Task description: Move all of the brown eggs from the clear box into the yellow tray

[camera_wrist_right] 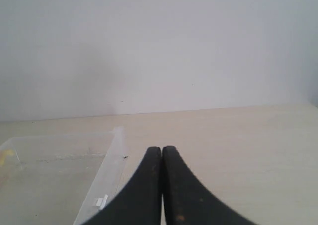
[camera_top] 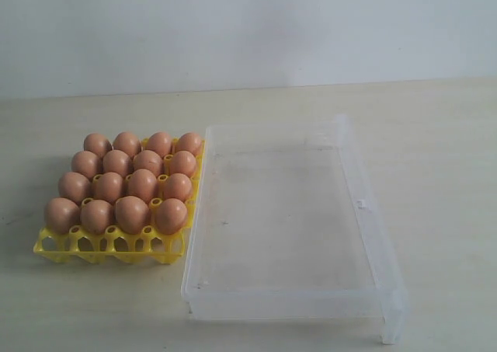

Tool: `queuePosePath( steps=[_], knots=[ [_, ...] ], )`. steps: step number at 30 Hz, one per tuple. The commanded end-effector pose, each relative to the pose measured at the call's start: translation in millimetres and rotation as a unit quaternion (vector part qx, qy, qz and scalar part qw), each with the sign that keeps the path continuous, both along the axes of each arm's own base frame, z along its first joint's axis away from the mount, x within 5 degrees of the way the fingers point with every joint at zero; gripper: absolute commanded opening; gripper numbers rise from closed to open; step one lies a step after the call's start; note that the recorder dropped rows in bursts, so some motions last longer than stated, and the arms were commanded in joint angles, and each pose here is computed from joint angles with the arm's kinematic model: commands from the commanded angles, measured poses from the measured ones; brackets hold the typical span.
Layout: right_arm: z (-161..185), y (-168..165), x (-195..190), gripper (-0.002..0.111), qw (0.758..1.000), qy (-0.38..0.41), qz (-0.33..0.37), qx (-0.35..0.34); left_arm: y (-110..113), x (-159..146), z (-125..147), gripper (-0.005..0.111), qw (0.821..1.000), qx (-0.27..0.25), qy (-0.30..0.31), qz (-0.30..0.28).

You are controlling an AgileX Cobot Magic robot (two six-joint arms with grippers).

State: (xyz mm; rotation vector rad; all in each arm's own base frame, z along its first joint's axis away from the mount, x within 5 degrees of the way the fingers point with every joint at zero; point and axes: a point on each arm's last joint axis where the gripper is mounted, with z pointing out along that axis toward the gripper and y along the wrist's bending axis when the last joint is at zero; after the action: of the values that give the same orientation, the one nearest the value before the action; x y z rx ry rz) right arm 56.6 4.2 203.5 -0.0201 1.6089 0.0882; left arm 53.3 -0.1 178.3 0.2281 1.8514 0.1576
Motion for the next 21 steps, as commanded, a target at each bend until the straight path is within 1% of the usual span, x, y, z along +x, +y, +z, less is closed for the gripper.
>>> queuePosePath(
  steps=[1,9,18,21],
  knots=[
    [-1.6,-0.3,-0.3,0.0,1.0,0.0,-0.002,-0.003,-0.2,-0.2,2.4,0.0,1.0,-0.003,-0.009,-0.001],
    [-0.9,1.6,-0.5,0.0,1.0,-0.004,0.015,-0.003,-0.2,-0.2,2.4,0.0,1.0,-0.003,-0.009,-0.001],
    [-0.9,1.6,-0.5,0.0,1.0,-0.004,0.015,-0.003,-0.2,-0.2,2.4,0.0,1.0,-0.003,-0.009,-0.001],
    [-0.9,0.6,-0.4,0.0,1.0,-0.004,0.005,-0.003,-0.2,-0.2,2.4,0.0,1.0,-0.003,-0.009,-0.001]
  ],
)
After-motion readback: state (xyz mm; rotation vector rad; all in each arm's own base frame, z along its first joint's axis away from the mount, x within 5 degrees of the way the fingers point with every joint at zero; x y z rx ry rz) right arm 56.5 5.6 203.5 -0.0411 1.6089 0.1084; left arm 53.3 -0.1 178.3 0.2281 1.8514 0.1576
